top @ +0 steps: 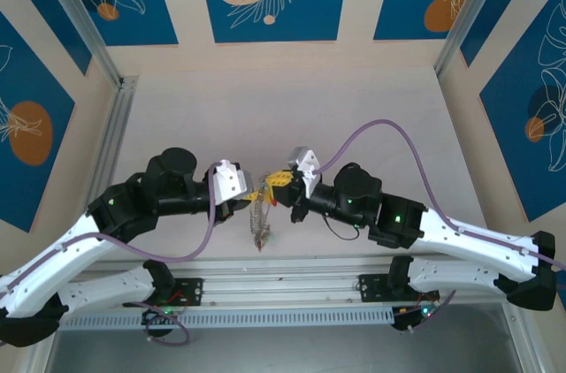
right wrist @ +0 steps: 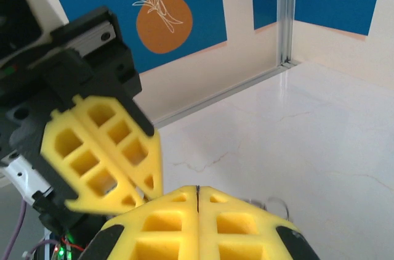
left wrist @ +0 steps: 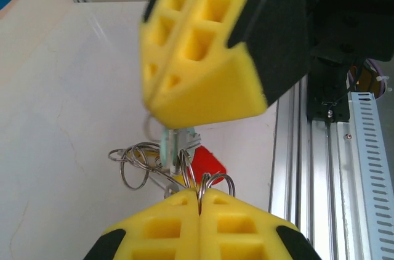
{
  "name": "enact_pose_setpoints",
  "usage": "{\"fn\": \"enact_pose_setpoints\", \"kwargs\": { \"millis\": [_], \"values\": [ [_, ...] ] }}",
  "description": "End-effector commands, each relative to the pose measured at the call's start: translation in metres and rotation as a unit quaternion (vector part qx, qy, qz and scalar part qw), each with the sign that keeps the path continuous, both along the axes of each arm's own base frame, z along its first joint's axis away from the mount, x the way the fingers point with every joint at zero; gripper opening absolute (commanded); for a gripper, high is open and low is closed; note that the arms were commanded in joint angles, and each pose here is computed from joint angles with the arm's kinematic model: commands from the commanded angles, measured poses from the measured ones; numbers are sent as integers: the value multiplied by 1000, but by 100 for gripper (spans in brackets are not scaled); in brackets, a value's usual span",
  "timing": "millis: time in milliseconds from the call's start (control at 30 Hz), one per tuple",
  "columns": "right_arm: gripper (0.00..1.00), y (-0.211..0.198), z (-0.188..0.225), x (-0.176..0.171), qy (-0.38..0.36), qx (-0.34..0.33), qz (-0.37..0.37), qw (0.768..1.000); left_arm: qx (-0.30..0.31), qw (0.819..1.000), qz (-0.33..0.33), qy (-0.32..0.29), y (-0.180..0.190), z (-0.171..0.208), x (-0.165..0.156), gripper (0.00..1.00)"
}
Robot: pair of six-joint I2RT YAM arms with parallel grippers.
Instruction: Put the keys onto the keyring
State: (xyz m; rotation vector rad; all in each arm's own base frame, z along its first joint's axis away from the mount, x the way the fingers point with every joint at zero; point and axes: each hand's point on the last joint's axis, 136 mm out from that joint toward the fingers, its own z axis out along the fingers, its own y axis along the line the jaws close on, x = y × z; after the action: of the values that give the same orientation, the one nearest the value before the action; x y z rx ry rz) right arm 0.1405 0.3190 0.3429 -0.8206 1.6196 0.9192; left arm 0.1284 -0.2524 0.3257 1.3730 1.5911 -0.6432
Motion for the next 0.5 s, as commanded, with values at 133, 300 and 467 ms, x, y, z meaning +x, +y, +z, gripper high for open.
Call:
{"fn": "enact_pose_setpoints", "kwargs": {
  "millis": [133, 300, 467],
  "values": [
    [0, -19, 23, -16, -41, 26, -8, 999, -20, 999, -10, -23, -4, 13, -1, 0],
    [0, -16, 18, -20, -37, 10, -3, 999, -22, 999, -10, -26, -5, 15, -1, 0],
    [0, -18, -1, -18, -13, -6, -15, 1000, -21, 999, -22, -23, -7, 13, -4, 0]
  ]
}}
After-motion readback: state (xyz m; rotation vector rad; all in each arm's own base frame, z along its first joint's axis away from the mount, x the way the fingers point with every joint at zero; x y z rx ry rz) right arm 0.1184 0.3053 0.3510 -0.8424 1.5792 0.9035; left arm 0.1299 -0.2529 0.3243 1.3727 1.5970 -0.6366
